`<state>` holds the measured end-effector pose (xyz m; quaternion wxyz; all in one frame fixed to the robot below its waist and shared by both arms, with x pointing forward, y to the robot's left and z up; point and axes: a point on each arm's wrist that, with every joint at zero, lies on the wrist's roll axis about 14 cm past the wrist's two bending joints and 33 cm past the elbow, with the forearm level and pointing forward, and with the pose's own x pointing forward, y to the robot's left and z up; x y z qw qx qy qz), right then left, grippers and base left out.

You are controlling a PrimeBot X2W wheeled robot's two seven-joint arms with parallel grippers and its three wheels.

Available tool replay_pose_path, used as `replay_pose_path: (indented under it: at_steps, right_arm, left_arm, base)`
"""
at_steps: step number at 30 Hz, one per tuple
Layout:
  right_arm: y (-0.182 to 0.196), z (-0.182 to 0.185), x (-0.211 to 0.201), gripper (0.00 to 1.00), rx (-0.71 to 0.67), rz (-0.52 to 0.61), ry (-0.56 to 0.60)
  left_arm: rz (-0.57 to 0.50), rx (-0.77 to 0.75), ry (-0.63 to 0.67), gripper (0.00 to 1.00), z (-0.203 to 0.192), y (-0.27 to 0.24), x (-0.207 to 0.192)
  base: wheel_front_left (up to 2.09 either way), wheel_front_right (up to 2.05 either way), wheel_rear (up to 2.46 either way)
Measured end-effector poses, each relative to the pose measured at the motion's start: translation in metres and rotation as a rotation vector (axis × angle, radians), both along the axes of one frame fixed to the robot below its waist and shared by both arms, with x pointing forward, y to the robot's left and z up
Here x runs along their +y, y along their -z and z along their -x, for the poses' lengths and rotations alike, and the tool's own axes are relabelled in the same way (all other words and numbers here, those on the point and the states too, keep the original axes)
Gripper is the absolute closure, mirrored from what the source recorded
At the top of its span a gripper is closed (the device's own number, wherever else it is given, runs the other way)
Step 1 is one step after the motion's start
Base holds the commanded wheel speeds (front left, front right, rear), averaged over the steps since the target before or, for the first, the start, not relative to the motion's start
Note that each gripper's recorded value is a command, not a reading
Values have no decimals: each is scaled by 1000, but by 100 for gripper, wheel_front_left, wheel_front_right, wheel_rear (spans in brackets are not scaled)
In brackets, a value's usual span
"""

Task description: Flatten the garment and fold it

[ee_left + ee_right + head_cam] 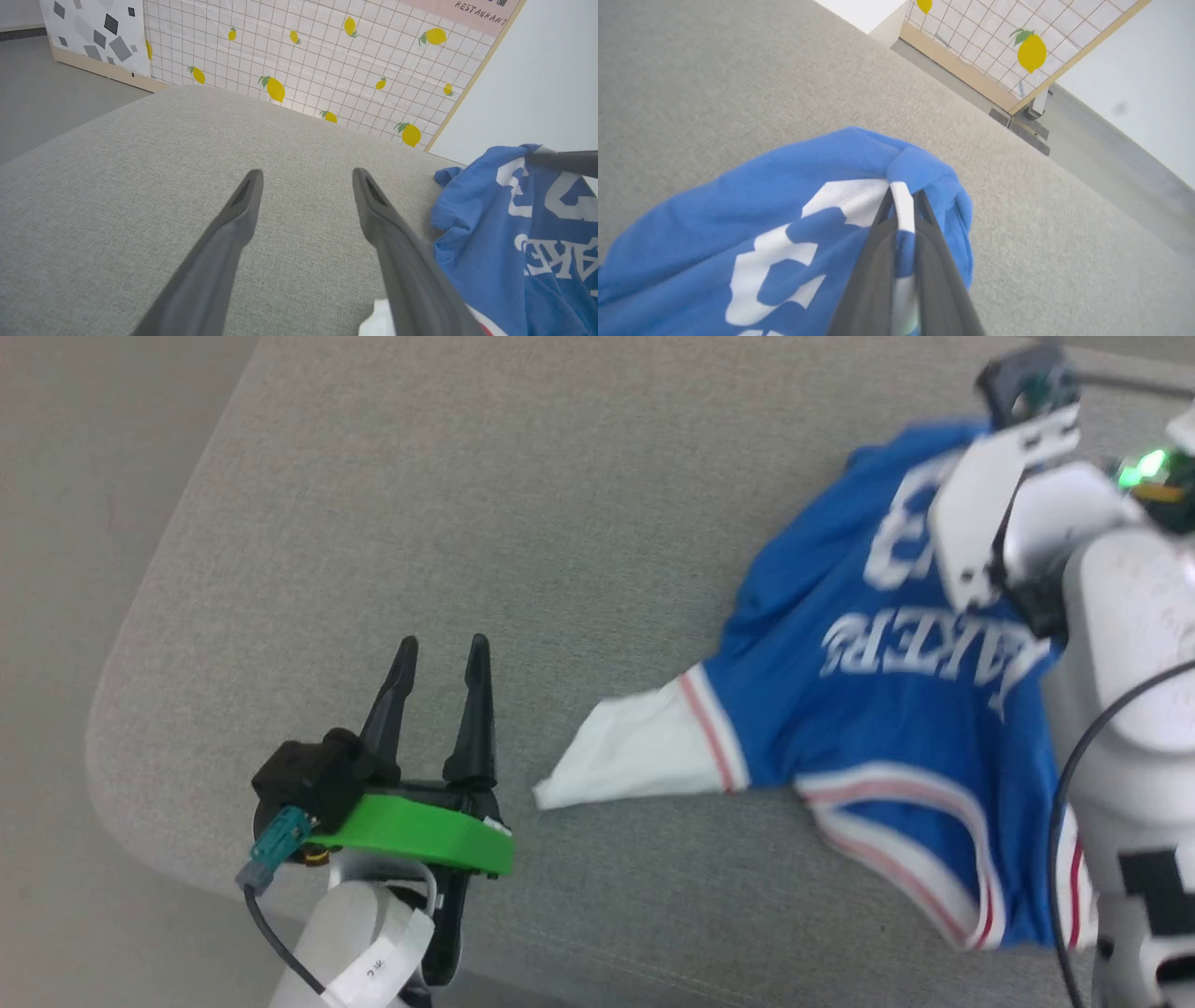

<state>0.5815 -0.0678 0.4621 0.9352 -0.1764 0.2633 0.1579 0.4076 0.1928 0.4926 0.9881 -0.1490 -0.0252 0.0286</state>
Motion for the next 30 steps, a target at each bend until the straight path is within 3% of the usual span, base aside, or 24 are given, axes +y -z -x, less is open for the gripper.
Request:
replay_pose_path:
  at_steps: [5,9,10,11,14,21,27,28,30]
  right_arm:
    - [-29,-39,6,100,-159,4,-2]
    - [-10,-46,12,100,-129,3,-2]
    - [-4,-47,14,79,-117,-16,4]
    - [3,-46,16,0,-100,-32,7]
    - [14,-43,21,0,-87,-77,6]
    - [-3,-21,26,0,-252,-317,12]
    - [-13,31,-3,0,-392,-420,47]
    - [-16,63,-29,0,-440,-421,87]
    - [-17,87,-46,0,-453,-427,121]
  left_arm:
    - [0,3,-11,0,-1,1,4]
    - [-6,14,-30,0,0,3,10]
    - [-7,18,-34,0,0,5,11]
    - [-9,22,-37,0,0,6,12]
    - [-11,25,-45,0,0,6,14]
    - [-16,24,-48,0,4,6,16]
    - [-1,53,-12,0,17,16,5]
    - [-14,64,33,0,25,20,-6]
    - [-16,64,68,0,29,20,-15]
  base:
    - [0,0,0]
    - [0,0,0]
    - [0,0,0]
    - [0,0,0]
    - [0,0,0]
    - [0,0,0]
    - [0,0,0]
    - [0,0,0]
    - [0,0,0]
